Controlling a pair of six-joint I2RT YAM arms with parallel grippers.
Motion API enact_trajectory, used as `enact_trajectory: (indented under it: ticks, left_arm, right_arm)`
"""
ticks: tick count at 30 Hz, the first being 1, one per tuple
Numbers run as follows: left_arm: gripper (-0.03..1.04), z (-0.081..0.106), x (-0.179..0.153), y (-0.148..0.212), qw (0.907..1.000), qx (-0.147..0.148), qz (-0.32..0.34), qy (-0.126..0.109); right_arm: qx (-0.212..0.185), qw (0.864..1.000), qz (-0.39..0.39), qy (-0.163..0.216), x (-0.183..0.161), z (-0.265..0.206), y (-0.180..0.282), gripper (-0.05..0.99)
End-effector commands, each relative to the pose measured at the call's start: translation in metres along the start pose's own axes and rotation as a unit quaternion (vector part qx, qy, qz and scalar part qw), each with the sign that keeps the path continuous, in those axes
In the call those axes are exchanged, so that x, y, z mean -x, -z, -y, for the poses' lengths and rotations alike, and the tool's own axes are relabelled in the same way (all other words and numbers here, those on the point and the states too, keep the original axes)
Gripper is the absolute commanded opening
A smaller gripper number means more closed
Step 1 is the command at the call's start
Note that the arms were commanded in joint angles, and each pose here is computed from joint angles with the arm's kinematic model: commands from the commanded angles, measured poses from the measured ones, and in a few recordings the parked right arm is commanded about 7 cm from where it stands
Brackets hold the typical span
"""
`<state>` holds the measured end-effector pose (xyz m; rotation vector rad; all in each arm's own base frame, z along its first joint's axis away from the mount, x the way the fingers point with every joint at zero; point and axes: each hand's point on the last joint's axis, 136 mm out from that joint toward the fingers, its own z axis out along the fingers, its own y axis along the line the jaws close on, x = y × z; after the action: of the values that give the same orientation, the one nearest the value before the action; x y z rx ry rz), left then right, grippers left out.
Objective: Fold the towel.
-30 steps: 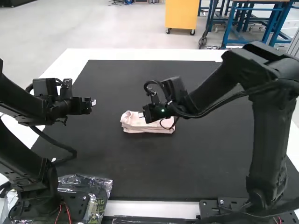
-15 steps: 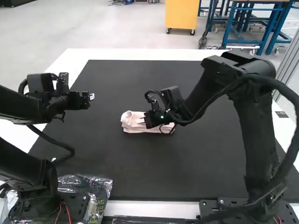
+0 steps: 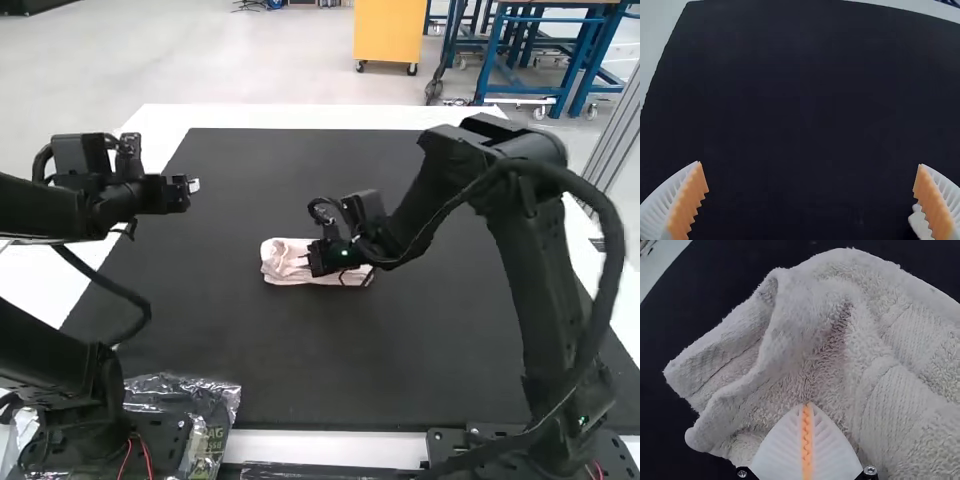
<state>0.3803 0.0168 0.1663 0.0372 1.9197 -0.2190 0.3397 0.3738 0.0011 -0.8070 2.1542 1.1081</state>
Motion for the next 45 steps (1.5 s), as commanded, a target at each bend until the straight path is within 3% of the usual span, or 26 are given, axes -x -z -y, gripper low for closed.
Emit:
enact_trajectory:
  ticks: [1, 2, 4, 5, 7, 8, 10, 14, 18, 25, 29, 34, 36, 38, 40, 41, 43, 44, 45]
  left_arm:
    - [0.97, 0.005, 0.062, 0.012, 0.9977, -0.002, 0.066, -0.016]
    - [0.97, 0.006, 0.075, 0.015, 0.9968, -0.003, 0.078, -0.014]
    - [0.97, 0.013, 0.105, 0.022, 0.9944, -0.01, 0.104, -0.014]
    - [0.97, 0.02, 0.121, 0.027, 0.9926, -0.018, 0.119, -0.014]
    - [0.97, 0.037, 0.154, 0.04, 0.9882, -0.035, 0.148, -0.019]
    - [0.97, 0.046, 0.17, 0.049, 0.9854, -0.042, 0.163, -0.025]
    - [0.97, 0.067, 0.198, 0.067, 0.9791, -0.061, 0.19, -0.038]
    - [0.97, 0.094, 0.232, 0.111, 0.9663, -0.078, 0.24, -0.054]
    - [0.97, 0.108, 0.257, 0.17, 0.9454, -0.073, 0.311, -0.067]
    - [0.97, 0.122, 0.259, 0.259, 0.9112, -0.068, 0.399, -0.077]
    - [0.97, 0.13, 0.25, 0.315, 0.8816, -0.064, 0.459, -0.089]
    - [0.97, 0.134, 0.23, 0.377, 0.8386, -0.049, 0.534, -0.094]
    - [0.97, 0.137, 0.222, 0.404, 0.8174, -0.045, 0.566, -0.097]
    - [0.97, 0.138, 0.214, 0.422, 0.8038, -0.042, 0.585, -0.097]
    - [0.97, 0.137, 0.207, 0.427, 0.8016, -0.037, 0.589, -0.098]
    - [0.97, 0.136, 0.205, 0.424, 0.805, -0.035, 0.584, -0.098]
    - [0.97, 0.133, 0.201, 0.411, 0.8209, -0.03, 0.562, -0.1]
    - [0.97, 0.132, 0.199, 0.405, 0.8263, -0.024, 0.553, -0.106]
    - [0.97, 0.128, 0.194, 0.392, 0.8374, -0.009, 0.533, -0.119]
  right_arm:
    - [-0.005, 0.995, 0.102, 0.024, 0.1, -0.021, 0.051, -0.02]
    - [-0.007, 0.992, 0.121, 0.029, 0.124, -0.03, 0.07, 0.03]
    - [-0.017, 0.986, 0.162, 0.042, 0.17, -0.047, 0.114, 0.27]
    - [-0.027, 0.98, 0.188, 0.05, 0.192, -0.056, 0.14, 0.41]
    - [-0.057, 0.963, 0.254, 0.075, 0.233, -0.075, 0.201, 0.81]
    - [-0.073, 0.951, 0.288, 0.088, 0.25, -0.085, 0.233, 0.93]
    - [-0.114, 0.918, 0.357, 0.132, 0.275, -0.108, 0.298, 0.92]
    - [-0.17, 0.859, 0.454, 0.162, 0.282, -0.15, 0.409, 0.92]
    - [-0.206, 0.803, 0.527, 0.185, 0.26, -0.191, 0.492, 0.92]
    - [-0.254, 0.728, 0.597, 0.223, 0.196, -0.252, 0.57, 0.92]
    - [-0.288, 0.674, 0.63, 0.256, 0.159, -0.286, 0.598, 0.92]
    - [-0.302, 0.628, 0.658, 0.285, 0.116, -0.325, 0.614, 0.92]
    - [-0.308, 0.606, 0.673, 0.291, 0.1, -0.337, 0.622, 0.92]
    - [-0.311, 0.588, 0.685, 0.297, 0.087, -0.346, 0.628, 0.92]
    - [-0.334, 0.579, 0.684, 0.291, 0.085, -0.338, 0.631, 0.92]
    - [-0.341, 0.583, 0.682, 0.28, 0.086, -0.331, 0.63, 0.92]
    - [-0.365, 0.594, 0.668, 0.261, 0.087, -0.308, 0.624, 0.92]
    - [-0.38, 0.596, 0.663, 0.248, 0.088, -0.292, 0.622, 0.92]
    - [-0.394, 0.601, 0.656, 0.229, 0.088, -0.272, 0.617, 0.92]
